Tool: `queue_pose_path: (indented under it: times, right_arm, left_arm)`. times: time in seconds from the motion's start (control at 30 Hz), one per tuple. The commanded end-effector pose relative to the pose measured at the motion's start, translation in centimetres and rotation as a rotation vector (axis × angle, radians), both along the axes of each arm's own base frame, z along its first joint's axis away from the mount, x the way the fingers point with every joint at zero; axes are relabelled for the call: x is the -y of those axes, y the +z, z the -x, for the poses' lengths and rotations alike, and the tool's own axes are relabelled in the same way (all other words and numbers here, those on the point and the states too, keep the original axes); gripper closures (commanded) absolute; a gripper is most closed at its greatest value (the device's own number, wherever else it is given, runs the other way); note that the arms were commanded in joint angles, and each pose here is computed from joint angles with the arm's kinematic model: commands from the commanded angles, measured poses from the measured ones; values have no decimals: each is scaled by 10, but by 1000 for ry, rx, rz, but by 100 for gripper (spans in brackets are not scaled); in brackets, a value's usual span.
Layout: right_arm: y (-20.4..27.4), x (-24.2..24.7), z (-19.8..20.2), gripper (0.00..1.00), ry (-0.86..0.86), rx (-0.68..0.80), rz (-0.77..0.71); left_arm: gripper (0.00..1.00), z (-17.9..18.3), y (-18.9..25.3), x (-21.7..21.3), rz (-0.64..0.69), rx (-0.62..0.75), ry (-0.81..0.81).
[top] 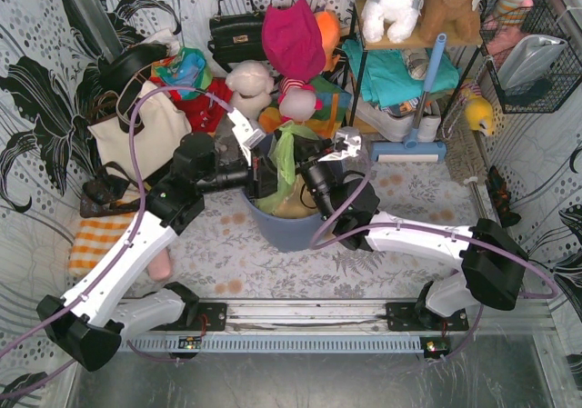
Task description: Tie the trash bag
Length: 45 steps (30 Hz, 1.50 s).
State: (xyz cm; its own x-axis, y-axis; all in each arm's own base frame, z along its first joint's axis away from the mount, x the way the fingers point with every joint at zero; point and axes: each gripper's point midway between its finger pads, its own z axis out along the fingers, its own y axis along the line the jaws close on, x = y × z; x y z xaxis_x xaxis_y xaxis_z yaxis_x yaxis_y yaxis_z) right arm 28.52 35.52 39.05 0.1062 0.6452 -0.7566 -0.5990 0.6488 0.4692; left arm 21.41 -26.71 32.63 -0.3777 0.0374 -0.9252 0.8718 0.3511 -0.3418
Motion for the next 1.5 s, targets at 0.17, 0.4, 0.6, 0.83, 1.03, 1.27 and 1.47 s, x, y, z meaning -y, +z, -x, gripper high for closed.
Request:
queue_pose_path:
  times: [0.17, 0.4, 0.6, 0.83, 1.03, 1.27, 1.47]
  right_arm:
    - [40, -22, 48, 100, 342, 142, -85]
    - [34, -30, 59, 100, 427, 148, -53]
    - [29, -26, 59, 100, 423, 157, -55]
    - [27, -24, 59, 100, 422, 178, -49]
    - [28, -23, 61, 100, 427, 186, -47]
    - [30, -26, 62, 100, 442, 189, -51]
    - [29, -27, 61, 100, 443, 182, -43]
  left_arm:
    - [64, -21, -16, -8, -58, -3, 131]
    - [43, -25, 6, -36, -66, 71, 292]
    - [40, -12, 29, -59, -15, 120, 382]
    - [40, -2, 54, -72, 85, 192, 436]
    - [38, -25, 94, -92, 315, 170, 647]
    - [37, -44, 103, -88, 432, 111, 703]
    - [37, -49, 105, -66, 413, 96, 612]
